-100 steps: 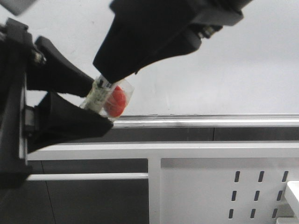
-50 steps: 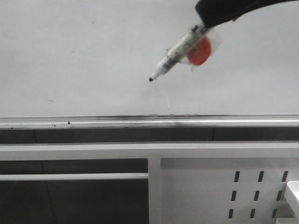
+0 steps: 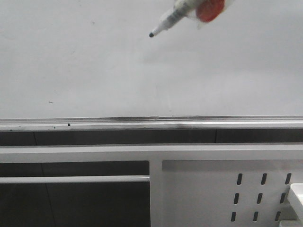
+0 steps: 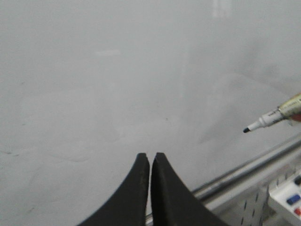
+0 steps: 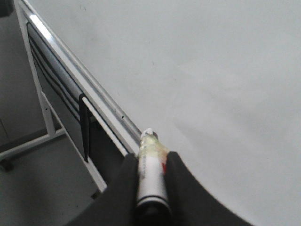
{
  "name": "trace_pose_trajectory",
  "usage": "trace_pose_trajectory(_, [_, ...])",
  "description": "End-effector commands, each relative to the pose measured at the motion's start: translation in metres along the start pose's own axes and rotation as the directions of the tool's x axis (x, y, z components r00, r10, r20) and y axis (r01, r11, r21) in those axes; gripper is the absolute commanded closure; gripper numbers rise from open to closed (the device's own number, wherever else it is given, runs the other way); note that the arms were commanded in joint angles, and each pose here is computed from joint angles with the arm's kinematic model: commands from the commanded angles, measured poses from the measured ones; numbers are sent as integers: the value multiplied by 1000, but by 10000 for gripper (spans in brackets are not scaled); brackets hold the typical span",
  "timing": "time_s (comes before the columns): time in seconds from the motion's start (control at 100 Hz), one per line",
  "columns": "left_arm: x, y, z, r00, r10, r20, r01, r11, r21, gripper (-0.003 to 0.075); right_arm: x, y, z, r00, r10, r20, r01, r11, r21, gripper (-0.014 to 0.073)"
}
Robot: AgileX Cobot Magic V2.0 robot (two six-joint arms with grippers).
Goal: Write number 1 on whiteboard
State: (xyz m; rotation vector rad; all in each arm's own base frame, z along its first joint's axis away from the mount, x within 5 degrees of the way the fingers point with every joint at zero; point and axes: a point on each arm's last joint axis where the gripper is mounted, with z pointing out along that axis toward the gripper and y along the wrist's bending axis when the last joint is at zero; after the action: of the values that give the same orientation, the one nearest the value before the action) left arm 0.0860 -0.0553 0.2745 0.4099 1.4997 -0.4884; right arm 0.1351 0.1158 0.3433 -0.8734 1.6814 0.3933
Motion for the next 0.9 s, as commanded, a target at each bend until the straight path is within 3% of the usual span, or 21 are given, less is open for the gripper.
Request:
trace_pose_trajectory(0.0, [-9, 7, -3, 969, -88, 232, 100, 994, -38, 740, -20, -9, -7, 988, 6, 156, -20, 996, 87, 664])
trace_pose_trajectory(0.23, [13, 24, -9, 964, -91, 251, 143, 970, -197, 740, -17, -11, 8, 991, 23, 132, -35, 995, 93, 664])
trace_pose_trajectory(0.89, [12, 24, -9, 961, -79, 264, 134, 971, -199, 740, -13, -16, 30, 992, 34, 125, -50, 991, 124, 664])
